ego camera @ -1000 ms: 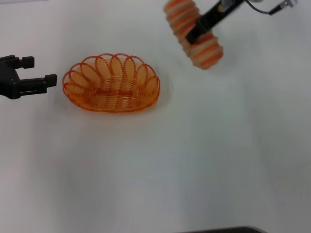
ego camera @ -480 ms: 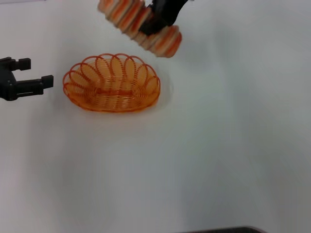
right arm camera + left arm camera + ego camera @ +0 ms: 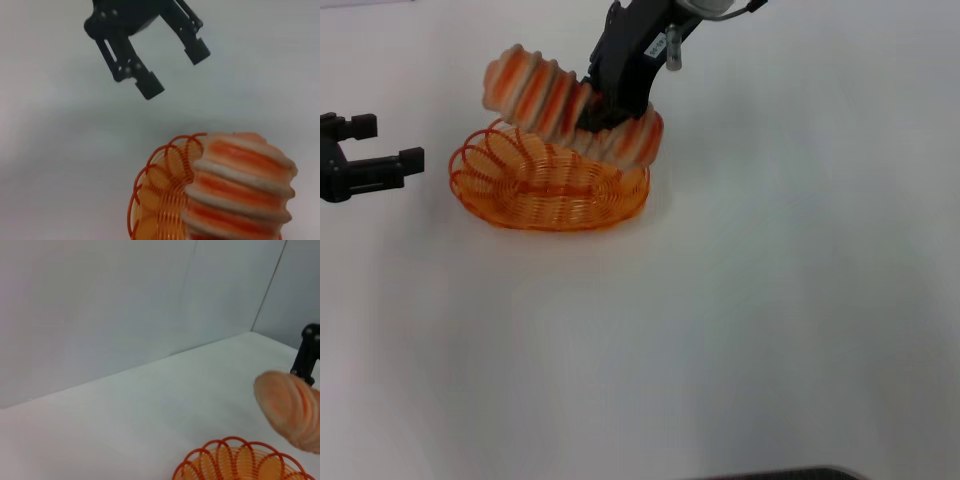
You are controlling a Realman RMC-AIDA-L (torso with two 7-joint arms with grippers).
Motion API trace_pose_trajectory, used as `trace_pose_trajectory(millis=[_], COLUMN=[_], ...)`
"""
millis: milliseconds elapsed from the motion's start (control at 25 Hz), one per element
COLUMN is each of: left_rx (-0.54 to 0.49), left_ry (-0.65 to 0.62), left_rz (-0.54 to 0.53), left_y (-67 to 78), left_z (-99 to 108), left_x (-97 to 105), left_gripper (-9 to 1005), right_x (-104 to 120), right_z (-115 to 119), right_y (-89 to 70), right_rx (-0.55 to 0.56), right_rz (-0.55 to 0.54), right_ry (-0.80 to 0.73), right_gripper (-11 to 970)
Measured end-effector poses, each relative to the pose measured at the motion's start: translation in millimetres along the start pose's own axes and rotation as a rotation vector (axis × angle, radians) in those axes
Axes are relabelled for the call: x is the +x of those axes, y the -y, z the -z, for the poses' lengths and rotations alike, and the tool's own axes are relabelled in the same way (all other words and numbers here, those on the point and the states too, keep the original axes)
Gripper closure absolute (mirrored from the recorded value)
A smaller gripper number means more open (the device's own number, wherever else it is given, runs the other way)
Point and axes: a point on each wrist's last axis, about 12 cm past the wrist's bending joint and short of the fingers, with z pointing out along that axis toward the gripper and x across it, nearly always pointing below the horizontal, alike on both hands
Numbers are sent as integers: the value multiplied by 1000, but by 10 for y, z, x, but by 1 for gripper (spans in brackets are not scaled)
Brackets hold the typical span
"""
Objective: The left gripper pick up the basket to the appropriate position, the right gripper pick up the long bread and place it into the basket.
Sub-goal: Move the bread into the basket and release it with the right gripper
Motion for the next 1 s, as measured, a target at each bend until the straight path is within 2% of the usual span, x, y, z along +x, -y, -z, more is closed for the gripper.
trace_pose_trajectory(millis=[280, 360, 600, 800, 1000], left_rx=[2, 3, 5, 3, 2], left_ry=[4, 5, 6, 7, 5], left_rz=[-1, -1, -5, -7, -12], left_y=[-2, -2, -2, -7, -9], left_z=[-10, -12, -18, -12, -15], left_x=[-14, -16, -29, -28, -30], left_gripper=[136, 136, 136, 136, 136], right_x=[24, 10, 15, 10, 10], right_z=[-110, -124, -150, -160, -163], right_y=[-25, -30, -7, -6, -6], right_rx=[-10, -13, 7, 6, 5], right_rz=[-4, -2, -11, -17, -25], right_ry=[-9, -4, 12, 24, 44], right_gripper=[641, 687, 663, 406, 284])
